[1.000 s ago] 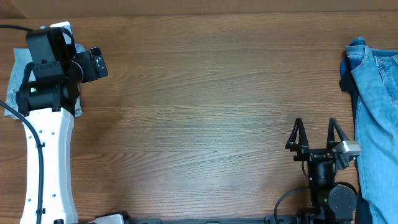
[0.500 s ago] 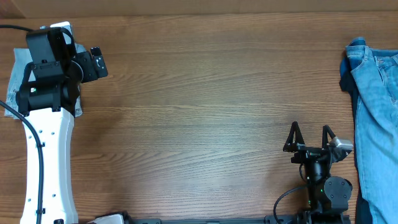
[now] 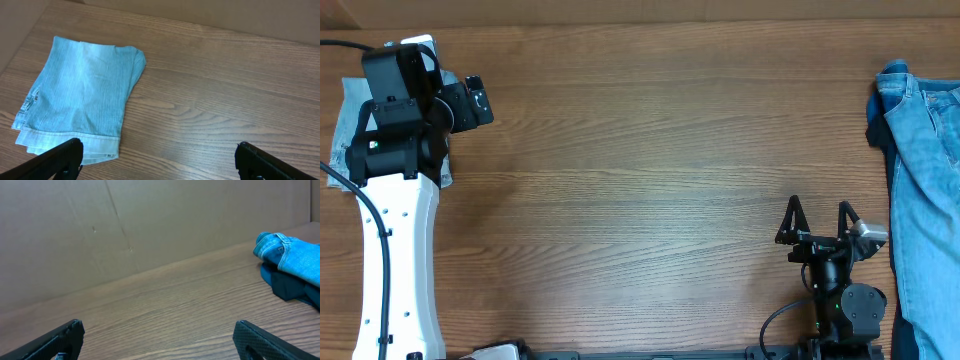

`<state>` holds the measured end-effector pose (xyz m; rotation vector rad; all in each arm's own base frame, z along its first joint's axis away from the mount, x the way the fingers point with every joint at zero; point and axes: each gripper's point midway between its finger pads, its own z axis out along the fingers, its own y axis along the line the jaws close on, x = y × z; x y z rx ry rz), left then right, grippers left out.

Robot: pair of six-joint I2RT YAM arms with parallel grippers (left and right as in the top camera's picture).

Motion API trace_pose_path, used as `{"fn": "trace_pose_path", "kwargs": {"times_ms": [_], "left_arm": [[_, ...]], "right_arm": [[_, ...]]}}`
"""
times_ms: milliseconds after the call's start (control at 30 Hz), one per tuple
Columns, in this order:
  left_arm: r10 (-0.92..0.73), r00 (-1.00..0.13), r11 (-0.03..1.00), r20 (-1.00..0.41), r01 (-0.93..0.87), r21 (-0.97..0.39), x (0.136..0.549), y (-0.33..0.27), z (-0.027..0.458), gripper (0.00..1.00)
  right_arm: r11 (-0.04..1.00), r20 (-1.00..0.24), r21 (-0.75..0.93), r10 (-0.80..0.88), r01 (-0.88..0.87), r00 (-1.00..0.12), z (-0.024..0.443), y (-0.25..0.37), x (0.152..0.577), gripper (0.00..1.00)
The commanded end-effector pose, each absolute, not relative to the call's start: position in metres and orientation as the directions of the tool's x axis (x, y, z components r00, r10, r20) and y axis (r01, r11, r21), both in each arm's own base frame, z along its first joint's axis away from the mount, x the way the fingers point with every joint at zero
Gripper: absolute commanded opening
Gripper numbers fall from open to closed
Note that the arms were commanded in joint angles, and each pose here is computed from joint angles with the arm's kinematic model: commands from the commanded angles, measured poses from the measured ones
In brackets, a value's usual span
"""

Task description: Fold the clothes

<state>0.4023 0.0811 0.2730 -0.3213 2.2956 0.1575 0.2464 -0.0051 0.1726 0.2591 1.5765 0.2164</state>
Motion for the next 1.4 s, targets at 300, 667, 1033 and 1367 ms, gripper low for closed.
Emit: {"fn": "trace_pose_path", "kwargs": {"times_ms": [300, 667, 1033, 1367], "left_arm": [[-0.196, -0.646, 0.957, -0.738, -0.292, 0.002, 0.402, 0.082, 0.272, 1.00], [-0.162, -0.431, 0.957, -0.888, -0.287, -0.035, 0.311, 0.067, 0.351, 1.00], [-0.257, -0.452, 0.966, -0.854, -0.140, -0.217, 0.251, 0.019, 0.186, 1.00], [-0.270, -0.150, 0.962, -0.951, -0.074, -0.261, 0.259, 0.019, 0.160, 1.00]], "right_arm": [[0.953, -0.953, 0.302, 0.302, 0.038, -0.012, 0.170, -0.007, 0.246, 1.00], [0.953, -0.953, 0.302, 0.302, 0.038, -0.012, 0.170, -0.007, 0.246, 1.00], [0.953, -0.953, 0.302, 0.302, 0.038, -0.012, 0.170, -0.007, 0.246, 1.00], [0.953, -0.953, 0.302, 0.302, 0.038, -0.012, 0.170, -0.007, 0.246, 1.00]]}}
